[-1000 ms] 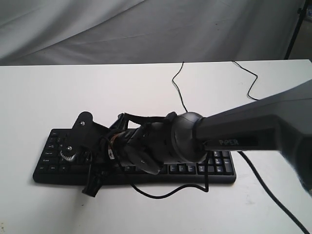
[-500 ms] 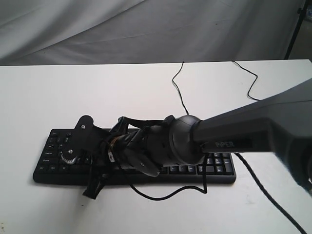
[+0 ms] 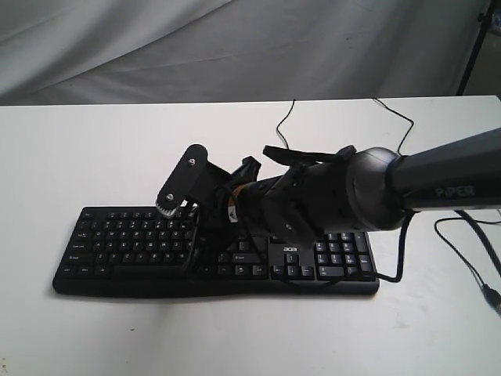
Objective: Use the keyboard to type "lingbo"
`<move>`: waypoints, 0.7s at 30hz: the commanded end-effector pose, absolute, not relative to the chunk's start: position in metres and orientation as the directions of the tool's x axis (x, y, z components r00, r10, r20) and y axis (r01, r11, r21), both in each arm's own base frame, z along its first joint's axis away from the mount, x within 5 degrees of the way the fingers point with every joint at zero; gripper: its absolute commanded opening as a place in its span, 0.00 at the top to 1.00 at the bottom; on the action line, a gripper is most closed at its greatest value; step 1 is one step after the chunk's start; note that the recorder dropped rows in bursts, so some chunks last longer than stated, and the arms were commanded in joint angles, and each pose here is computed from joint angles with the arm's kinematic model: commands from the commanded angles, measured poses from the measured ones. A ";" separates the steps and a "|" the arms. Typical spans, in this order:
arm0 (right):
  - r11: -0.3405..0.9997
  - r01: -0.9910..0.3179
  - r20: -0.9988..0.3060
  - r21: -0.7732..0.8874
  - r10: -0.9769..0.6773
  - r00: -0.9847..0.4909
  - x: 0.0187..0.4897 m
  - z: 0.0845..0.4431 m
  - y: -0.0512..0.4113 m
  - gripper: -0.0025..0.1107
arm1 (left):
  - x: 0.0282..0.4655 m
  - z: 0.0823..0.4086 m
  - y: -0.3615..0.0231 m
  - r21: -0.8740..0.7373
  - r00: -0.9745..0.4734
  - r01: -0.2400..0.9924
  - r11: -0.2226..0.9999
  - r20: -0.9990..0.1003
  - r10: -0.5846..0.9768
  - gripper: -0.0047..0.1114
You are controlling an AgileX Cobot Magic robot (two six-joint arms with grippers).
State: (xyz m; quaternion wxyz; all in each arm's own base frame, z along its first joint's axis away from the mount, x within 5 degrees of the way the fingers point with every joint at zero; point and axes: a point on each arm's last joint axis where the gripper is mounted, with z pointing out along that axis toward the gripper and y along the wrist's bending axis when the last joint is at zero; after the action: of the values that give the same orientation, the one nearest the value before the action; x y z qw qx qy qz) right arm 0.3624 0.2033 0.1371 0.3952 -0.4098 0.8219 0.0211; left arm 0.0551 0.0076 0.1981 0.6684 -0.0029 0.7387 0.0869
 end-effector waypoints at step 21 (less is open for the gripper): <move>0.659 -0.687 -0.682 -0.305 -0.655 -0.325 0.369 0.120 0.199 0.98 | 0.056 0.197 0.007 0.121 -0.110 -0.116 0.986 -0.988 0.109 0.95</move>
State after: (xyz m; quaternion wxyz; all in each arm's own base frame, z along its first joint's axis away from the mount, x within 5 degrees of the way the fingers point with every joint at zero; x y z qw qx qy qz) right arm 0.3691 0.1982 0.1185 0.4025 -0.4092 0.8186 0.0196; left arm 0.0551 0.0076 0.1981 0.6684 -0.0029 0.7387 0.0869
